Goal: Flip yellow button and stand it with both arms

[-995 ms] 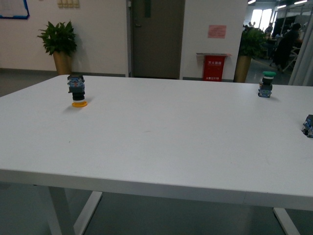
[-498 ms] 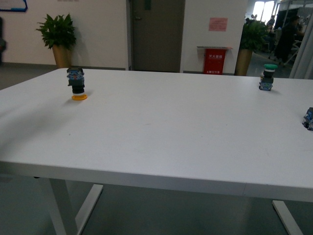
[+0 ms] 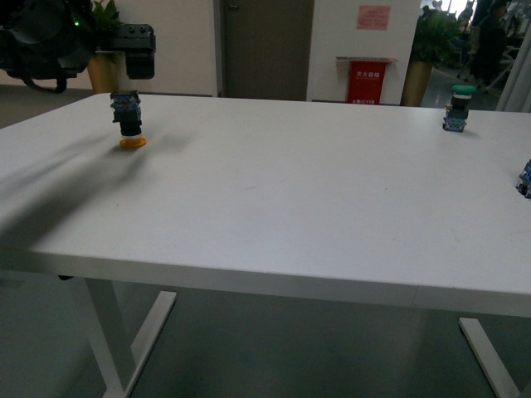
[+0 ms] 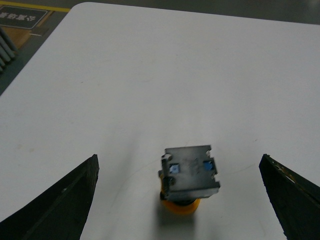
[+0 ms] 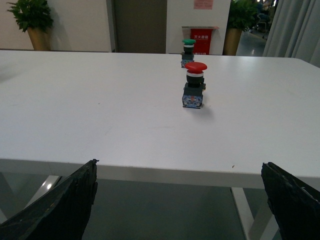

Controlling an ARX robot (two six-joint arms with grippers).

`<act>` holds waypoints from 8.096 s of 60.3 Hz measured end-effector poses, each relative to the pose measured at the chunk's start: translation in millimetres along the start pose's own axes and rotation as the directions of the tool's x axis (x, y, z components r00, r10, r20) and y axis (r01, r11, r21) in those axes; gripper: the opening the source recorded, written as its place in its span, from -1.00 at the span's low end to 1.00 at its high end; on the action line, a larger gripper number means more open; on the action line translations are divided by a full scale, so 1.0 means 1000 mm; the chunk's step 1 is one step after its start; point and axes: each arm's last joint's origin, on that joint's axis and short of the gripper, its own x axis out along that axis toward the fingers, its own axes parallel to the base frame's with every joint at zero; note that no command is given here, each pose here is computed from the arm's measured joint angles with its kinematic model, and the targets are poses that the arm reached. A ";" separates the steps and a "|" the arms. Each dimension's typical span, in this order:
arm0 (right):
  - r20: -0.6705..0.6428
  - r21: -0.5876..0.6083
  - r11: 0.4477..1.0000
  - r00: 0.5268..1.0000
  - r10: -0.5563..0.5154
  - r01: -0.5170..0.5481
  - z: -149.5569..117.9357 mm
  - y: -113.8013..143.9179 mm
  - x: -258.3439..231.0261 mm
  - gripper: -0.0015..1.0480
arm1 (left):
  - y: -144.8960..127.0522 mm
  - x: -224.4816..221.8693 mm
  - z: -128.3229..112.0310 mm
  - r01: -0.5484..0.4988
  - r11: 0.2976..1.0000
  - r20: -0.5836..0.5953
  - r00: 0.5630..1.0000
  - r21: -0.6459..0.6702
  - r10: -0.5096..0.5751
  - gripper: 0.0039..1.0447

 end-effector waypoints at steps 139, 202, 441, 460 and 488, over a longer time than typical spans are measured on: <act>0.000 0.000 1.000 1.000 0.000 0.000 0.000 0.000 0.000 0.87 | -0.126 -0.061 0.049 0.879 0.102 0.398 0.311 -0.466 -0.863 -0.30; -0.164 0.965 0.255 0.881 0.443 0.052 0.179 0.014 0.240 0.87 | -0.178 -0.037 0.013 0.693 -0.318 0.531 0.111 -0.647 -0.840 -0.30; -0.079 0.985 0.171 0.941 0.330 0.023 0.173 0.037 0.279 -0.32 | 0.063 -0.283 -0.225 0.091 0.996 0.349 0.932 0.026 -0.094 -0.93; -0.070 0.982 0.187 0.942 0.329 0.008 0.179 0.035 0.276 -0.32 | 0.064 -0.299 -0.225 0.091 0.995 0.365 0.926 0.026 -0.094 -0.93; -0.076 0.979 0.201 0.942 0.328 0.009 0.180 0.035 0.275 -0.32 | 0.065 -0.314 -0.229 0.091 0.995 0.372 0.923 0.026 -0.094 -0.93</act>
